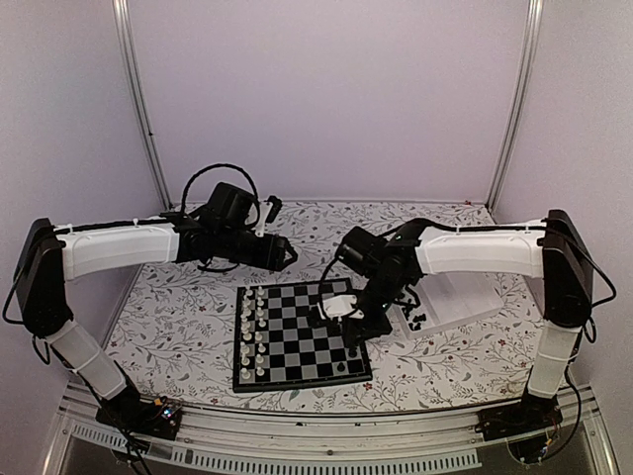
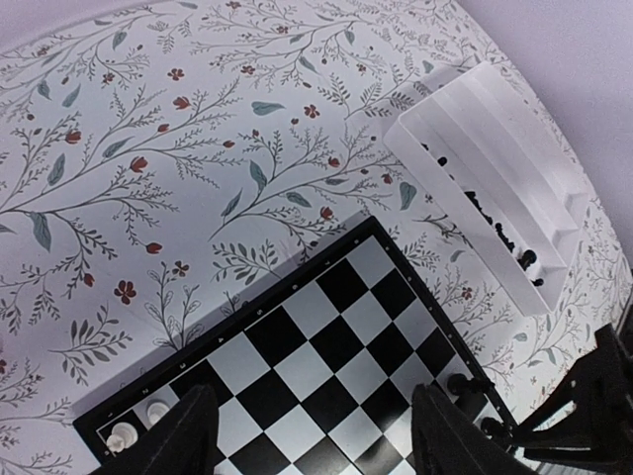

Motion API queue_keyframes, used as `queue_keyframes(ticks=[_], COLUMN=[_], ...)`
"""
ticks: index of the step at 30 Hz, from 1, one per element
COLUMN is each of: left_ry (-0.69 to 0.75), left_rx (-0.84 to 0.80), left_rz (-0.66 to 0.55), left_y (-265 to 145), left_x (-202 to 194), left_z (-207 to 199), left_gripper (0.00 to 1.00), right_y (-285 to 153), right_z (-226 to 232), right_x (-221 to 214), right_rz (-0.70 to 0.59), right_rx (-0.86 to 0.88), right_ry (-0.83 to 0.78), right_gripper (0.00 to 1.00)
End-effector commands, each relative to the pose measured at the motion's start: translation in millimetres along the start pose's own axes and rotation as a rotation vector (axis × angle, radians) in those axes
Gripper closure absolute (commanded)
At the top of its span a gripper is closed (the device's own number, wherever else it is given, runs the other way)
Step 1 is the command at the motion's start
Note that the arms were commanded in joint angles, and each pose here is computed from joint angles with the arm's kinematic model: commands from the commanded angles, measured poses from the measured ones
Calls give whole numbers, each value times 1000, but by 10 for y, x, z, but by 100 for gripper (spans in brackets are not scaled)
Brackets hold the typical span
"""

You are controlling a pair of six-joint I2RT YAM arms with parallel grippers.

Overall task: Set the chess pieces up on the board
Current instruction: Place the chess piece on the chessboard, then pick up the chess piece from the storage box.

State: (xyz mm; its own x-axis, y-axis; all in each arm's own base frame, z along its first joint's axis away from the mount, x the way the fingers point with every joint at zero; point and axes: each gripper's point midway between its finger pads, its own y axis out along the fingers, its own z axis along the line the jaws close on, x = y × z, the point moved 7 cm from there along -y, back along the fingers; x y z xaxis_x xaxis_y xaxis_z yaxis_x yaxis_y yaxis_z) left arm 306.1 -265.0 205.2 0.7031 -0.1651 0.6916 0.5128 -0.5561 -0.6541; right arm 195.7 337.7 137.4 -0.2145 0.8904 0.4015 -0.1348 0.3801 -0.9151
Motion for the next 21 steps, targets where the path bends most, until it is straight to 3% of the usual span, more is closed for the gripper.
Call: queue_keyframes(ticks=[1, 4, 9, 14, 21], left_ry=[18, 33, 54, 64, 65], left_rx=[-29, -43, -89, -119, -126], left_rz=[-30, -60, -111, -130, -117], left_y=[-103, -156, -216, -188, -129], left_x=[88, 138, 234, 321, 345], left_z=[-103, -135, -208, -269, -300], left_gripper=[32, 32, 32, 32, 32], right_y=[-796, -1227, -1636, -1616, -1253], right_z=[-168, -393, -842, -1171, -1469], right_x=[158, 11, -613, -1202, -1453], right_rz=[-180, -260, -299, -252, -156], right_rx=[-53, -161, -341, -429, -439], right_ry=[21, 89, 337, 577, 682], right_gripper=[77, 77, 80, 83, 80])
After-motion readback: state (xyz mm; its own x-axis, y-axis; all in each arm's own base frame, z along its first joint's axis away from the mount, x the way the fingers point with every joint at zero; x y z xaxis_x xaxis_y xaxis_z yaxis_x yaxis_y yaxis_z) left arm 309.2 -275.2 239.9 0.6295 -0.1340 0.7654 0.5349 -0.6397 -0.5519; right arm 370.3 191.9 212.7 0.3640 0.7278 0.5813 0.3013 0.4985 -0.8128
